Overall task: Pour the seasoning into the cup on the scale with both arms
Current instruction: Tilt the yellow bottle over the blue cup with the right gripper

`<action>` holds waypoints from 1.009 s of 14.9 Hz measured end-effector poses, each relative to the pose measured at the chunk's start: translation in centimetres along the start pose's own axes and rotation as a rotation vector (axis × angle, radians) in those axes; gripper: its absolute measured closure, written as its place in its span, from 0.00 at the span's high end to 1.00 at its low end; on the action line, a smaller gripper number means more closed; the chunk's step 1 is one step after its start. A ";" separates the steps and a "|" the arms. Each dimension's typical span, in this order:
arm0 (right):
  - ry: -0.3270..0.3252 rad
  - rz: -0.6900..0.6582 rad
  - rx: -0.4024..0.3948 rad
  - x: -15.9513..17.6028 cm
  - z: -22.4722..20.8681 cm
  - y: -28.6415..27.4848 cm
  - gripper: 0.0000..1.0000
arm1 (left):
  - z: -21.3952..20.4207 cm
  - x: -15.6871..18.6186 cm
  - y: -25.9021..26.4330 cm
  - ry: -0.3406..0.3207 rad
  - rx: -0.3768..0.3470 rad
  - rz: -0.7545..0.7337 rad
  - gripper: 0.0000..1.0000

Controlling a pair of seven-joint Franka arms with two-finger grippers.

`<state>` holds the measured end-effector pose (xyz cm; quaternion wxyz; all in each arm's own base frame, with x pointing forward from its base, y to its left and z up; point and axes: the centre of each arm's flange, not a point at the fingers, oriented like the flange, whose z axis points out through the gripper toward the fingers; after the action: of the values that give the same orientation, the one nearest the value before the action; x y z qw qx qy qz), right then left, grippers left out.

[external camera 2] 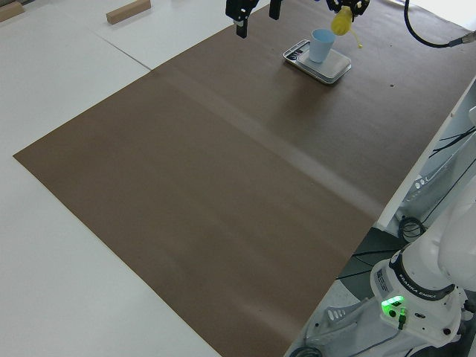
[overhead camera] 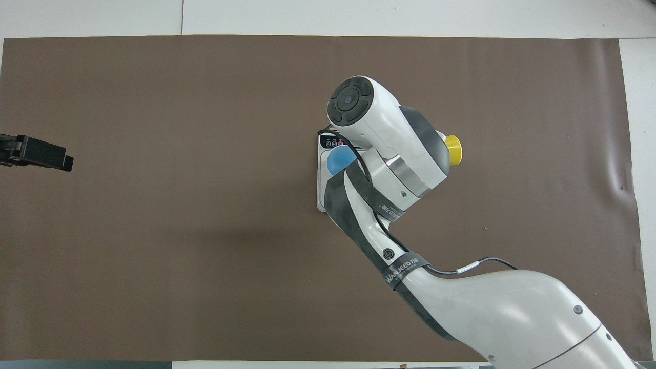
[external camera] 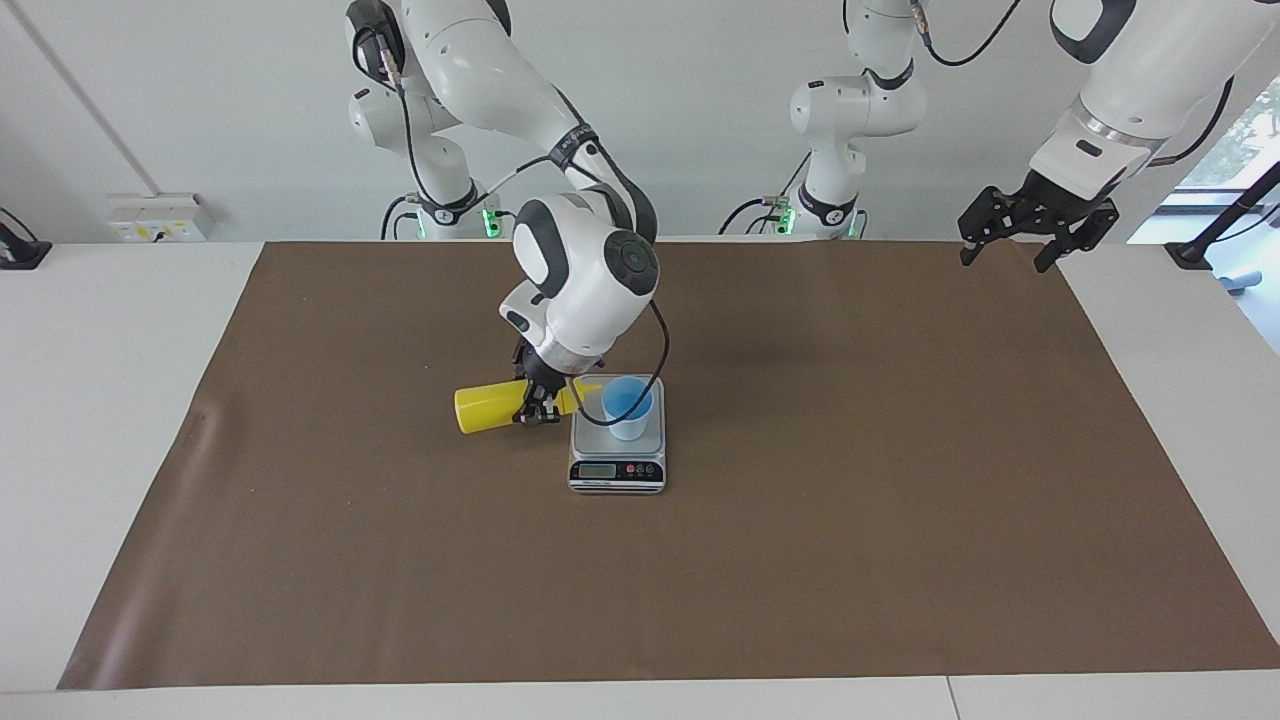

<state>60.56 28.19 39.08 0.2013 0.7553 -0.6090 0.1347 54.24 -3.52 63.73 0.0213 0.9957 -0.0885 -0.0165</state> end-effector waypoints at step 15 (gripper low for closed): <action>-0.011 0.061 0.002 -0.3 -0.4 -0.4 0.47 | 0.0 0.0 0.0 0.000 0.000 0.000 1.00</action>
<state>60.86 28.71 39.20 0.1929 0.7372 -0.6329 0.1372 54.24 -3.52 63.73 0.0213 0.9957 -0.0885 -0.0165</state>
